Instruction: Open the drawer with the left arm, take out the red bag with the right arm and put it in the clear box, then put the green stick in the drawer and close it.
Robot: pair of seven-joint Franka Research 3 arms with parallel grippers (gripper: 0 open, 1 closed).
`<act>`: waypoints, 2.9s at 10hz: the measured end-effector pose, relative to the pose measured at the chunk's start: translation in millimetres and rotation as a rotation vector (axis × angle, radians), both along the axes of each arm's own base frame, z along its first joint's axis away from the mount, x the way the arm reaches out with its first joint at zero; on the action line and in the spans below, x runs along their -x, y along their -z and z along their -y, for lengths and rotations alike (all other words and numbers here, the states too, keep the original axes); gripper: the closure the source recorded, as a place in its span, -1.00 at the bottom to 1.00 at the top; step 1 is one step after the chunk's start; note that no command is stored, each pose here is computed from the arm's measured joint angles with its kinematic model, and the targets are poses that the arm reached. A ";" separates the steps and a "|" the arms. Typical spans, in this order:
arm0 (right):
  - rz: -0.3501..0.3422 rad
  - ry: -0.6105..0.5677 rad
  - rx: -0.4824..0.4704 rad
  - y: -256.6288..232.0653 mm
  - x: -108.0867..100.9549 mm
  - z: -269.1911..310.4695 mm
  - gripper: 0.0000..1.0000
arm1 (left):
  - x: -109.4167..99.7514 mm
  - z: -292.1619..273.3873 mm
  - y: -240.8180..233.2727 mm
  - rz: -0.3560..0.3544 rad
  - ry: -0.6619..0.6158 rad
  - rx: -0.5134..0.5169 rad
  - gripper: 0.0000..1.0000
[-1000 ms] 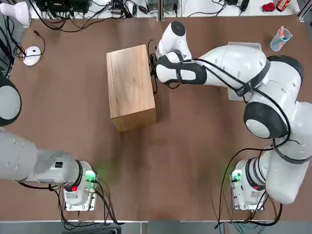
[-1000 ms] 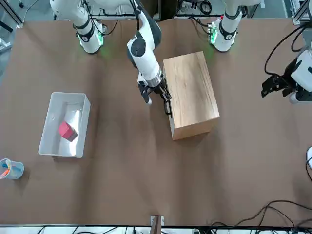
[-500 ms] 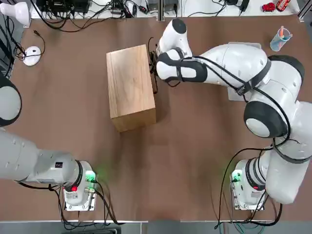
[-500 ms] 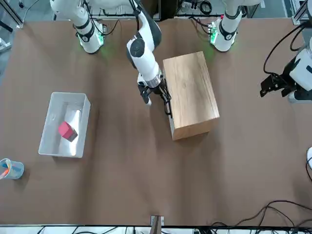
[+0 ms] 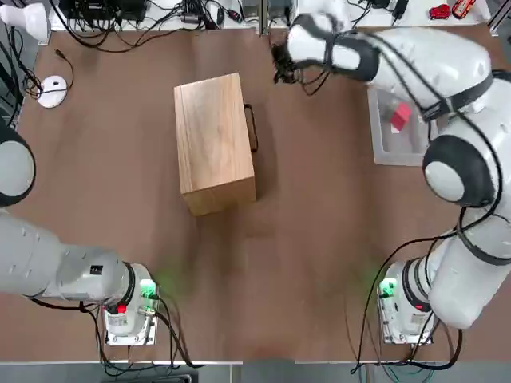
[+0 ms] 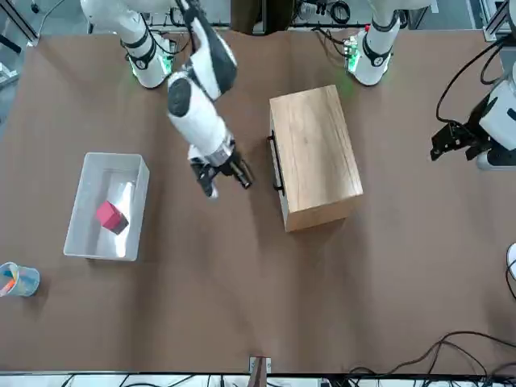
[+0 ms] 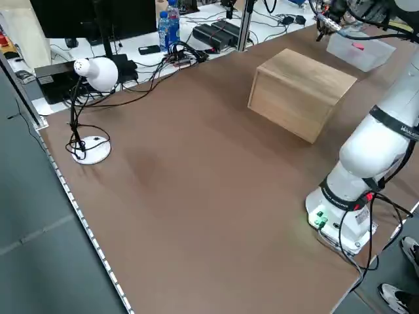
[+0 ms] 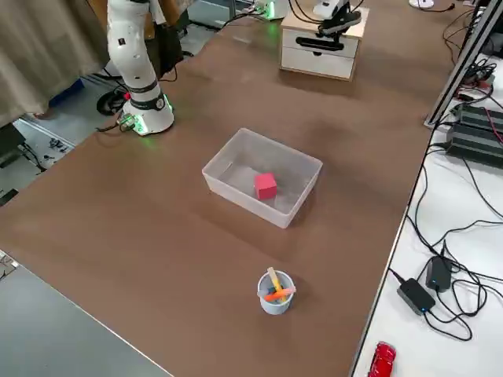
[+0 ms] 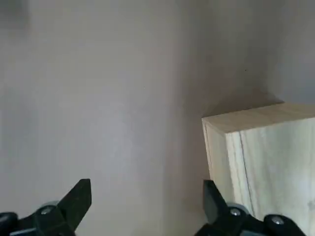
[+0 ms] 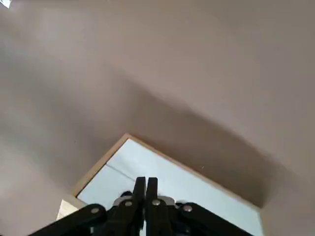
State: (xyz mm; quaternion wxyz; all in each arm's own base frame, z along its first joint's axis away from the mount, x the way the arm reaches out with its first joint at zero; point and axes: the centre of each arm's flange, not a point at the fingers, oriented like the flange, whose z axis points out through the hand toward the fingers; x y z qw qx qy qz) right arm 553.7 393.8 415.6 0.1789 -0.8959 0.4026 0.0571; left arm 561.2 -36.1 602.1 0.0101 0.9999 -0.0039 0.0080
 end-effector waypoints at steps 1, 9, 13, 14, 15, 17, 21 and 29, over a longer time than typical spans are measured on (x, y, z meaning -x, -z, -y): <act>-0.004 -0.074 0.010 -13.3 -18.5 33.5 0.84 | 0.0 0.0 0.0 0.000 0.000 0.000 -1.00; 0.105 -0.584 0.194 -81.8 -102.7 304.4 -0.44 | -0.2 -0.4 -0.2 0.000 -0.001 0.000 -1.00; 0.173 -0.744 0.272 -133.0 -88.7 387.1 -1.00 | -0.4 -2.3 -0.1 0.000 -0.004 0.000 -1.00; 0.159 -0.763 0.304 -150.4 -77.6 388.6 -1.00 | -0.5 -3.0 0.0 0.000 -0.005 0.000 -1.00; 0.153 -0.776 0.324 -166.0 -67.5 388.2 -1.00 | -0.6 -3.0 0.0 0.000 -0.005 0.000 -1.00; 0.134 -0.787 0.333 -182.7 -49.2 389.8 -1.00 | -0.5 -2.3 0.1 0.000 -0.004 0.000 -1.00; 0.145 -0.792 0.335 -188.6 -9.4 393.5 -1.00 | -0.5 1.7 -2.4 0.005 0.002 0.000 -1.00; 0.186 -0.783 0.361 -205.0 -5.6 395.7 -1.00 | -0.6 2.2 -2.9 0.006 -0.003 0.001 -1.00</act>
